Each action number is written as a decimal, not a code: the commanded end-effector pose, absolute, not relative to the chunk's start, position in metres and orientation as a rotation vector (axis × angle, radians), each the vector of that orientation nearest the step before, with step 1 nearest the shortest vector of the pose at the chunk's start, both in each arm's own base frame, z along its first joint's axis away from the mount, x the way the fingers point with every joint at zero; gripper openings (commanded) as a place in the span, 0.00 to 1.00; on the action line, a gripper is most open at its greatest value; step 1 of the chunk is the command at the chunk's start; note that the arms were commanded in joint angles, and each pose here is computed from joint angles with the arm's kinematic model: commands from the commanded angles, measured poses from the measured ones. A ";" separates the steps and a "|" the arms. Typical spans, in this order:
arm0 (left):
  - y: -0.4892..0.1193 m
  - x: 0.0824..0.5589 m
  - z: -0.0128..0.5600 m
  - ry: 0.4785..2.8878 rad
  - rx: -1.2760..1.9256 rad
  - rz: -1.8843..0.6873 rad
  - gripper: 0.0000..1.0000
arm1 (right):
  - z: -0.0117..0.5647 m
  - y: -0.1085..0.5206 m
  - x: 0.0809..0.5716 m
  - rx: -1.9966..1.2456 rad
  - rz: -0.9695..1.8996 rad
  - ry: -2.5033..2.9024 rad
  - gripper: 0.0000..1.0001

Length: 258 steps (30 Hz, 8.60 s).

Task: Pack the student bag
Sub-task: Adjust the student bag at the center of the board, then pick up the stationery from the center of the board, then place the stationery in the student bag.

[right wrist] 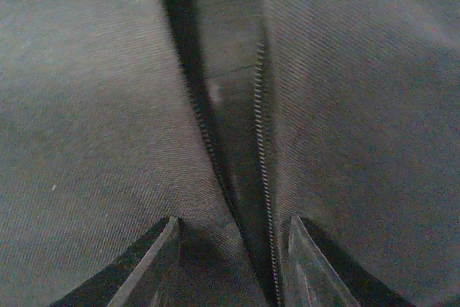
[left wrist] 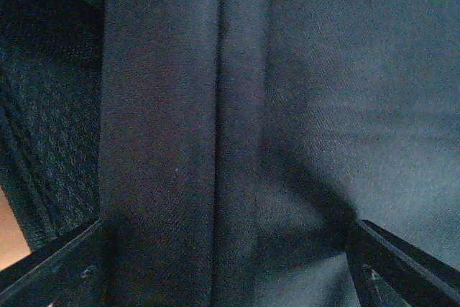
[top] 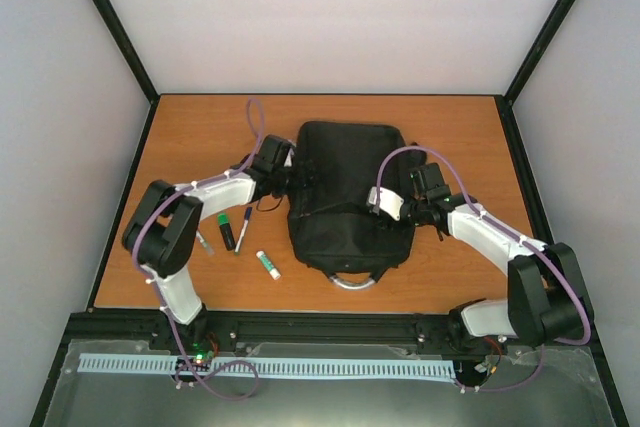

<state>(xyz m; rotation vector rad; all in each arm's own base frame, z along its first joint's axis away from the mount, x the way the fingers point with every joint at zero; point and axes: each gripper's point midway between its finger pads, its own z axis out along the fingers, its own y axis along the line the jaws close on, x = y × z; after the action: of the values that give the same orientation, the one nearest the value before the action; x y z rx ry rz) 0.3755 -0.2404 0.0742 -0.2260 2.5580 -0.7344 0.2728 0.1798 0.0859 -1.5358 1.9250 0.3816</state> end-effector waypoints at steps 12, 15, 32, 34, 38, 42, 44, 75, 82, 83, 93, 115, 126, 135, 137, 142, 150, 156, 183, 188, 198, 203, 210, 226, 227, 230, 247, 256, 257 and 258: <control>-0.336 0.413 0.121 2.472 0.163 -0.817 0.91 | 0.081 0.164 0.203 -1.661 0.477 1.959 0.48; -0.317 0.417 0.139 2.475 0.140 -0.672 0.94 | 0.108 0.166 0.209 -1.611 0.463 1.933 0.52; -0.179 0.308 0.139 2.627 -0.202 -0.230 0.92 | 0.250 0.191 0.278 -1.082 0.557 1.931 0.67; -0.170 0.292 0.130 2.651 -0.228 -0.228 0.88 | 0.248 0.200 0.278 -1.089 0.635 1.936 0.67; -0.154 0.268 0.118 2.672 -0.297 -0.232 0.79 | 0.219 0.195 0.286 -1.071 0.586 1.992 0.66; -0.147 0.245 0.104 2.712 -0.362 -0.272 0.75 | 0.199 0.189 0.279 -1.084 0.555 2.010 0.66; -0.145 0.234 0.097 2.731 -0.402 -0.300 0.72 | 0.200 0.187 0.276 -1.086 0.545 1.995 0.66; -0.158 0.187 0.030 2.971 -0.318 -0.250 0.48 | 0.192 0.188 0.272 -1.129 0.553 1.998 0.65; -0.163 0.192 0.024 2.991 -0.240 -0.235 0.30 | 0.191 0.188 0.271 -1.137 0.555 1.999 0.65; -0.164 0.193 0.024 2.991 -0.229 -0.238 0.28 | 0.191 0.188 0.271 -1.136 0.554 2.000 0.65; -0.188 0.207 0.031 2.986 0.045 -0.304 0.19 | 0.190 0.188 0.271 -1.137 0.555 2.005 0.64; -0.184 0.169 0.027 3.059 0.193 -0.061 0.47 | 0.188 0.189 0.270 -1.147 0.565 2.009 0.64; -0.182 0.173 0.024 3.057 0.167 -0.006 0.33 | 0.188 0.188 0.270 -1.145 0.562 2.009 0.64; -0.181 0.168 0.015 3.073 0.167 -0.017 0.23 | 0.186 0.185 0.274 -1.132 0.530 2.027 0.64; -0.181 0.167 0.012 3.081 0.171 -0.008 0.20 | 0.186 0.183 0.276 -1.128 0.512 2.028 0.64; -0.183 0.170 0.015 3.065 0.170 -0.031 0.05 | 0.179 0.177 0.283 -1.114 0.452 2.059 0.64; -0.182 0.181 0.059 2.951 0.165 -0.082 0.01 | 0.155 0.183 0.283 -1.164 0.480 2.142 0.63; -0.217 0.194 0.118 2.790 0.281 -0.387 0.01 | 0.141 0.197 0.274 -1.246 0.496 2.155 0.64; -0.343 0.224 0.153 2.599 0.659 -0.929 0.01 | 0.112 0.201 0.285 -1.283 0.279 2.224 0.59; -0.344 0.222 0.138 2.637 0.668 -0.929 0.01 | 0.120 0.199 0.294 -1.232 0.231 2.214 0.29; -0.349 0.223 0.111 2.692 0.694 -0.916 0.01 | 0.148 0.209 0.279 -1.238 0.350 2.116 0.03; -0.354 0.227 0.098 2.720 0.709 -0.902 0.01 | 0.152 0.213 0.273 -1.254 0.394 2.096 0.03; -0.363 0.246 0.108 2.674 0.733 -0.854 0.01 | 0.146 0.216 0.266 -1.291 0.437 2.104 0.03; -0.363 0.279 0.134 2.645 0.717 -0.679 0.33 | 0.139 0.216 0.265 -1.313 0.438 2.124 0.03; -0.359 0.278 0.138 2.637 0.706 -0.671 0.39 | 0.139 0.216 0.265 -1.313 0.437 2.125 0.03; -0.349 0.274 0.154 2.605 0.677 -0.668 0.52 | 0.139 0.216 0.265 -1.313 0.438 2.124 0.03; -0.319 0.239 0.136 2.604 0.509 -0.799 0.26 | 0.143 0.217 0.264 -1.308 0.447 2.109 0.03; -0.354 0.261 0.116 2.580 0.515 -0.878 0.10 | 0.152 0.221 0.258 -1.321 0.493 2.069 0.03; -0.360 0.266 0.117 2.567 0.512 -0.886 0.09 | 0.153 0.222 0.257 -1.321 0.498 2.064 0.03; -0.366 0.273 0.119 2.553 0.507 -0.889 0.09 | 0.154 0.222 0.257 -1.321 0.500 2.062 0.03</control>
<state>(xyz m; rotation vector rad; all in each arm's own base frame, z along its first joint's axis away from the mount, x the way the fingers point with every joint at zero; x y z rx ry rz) 0.2438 -0.3312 0.0927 0.5191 2.6834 -0.7841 0.2683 0.2090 0.1350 -1.2971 2.1447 0.4037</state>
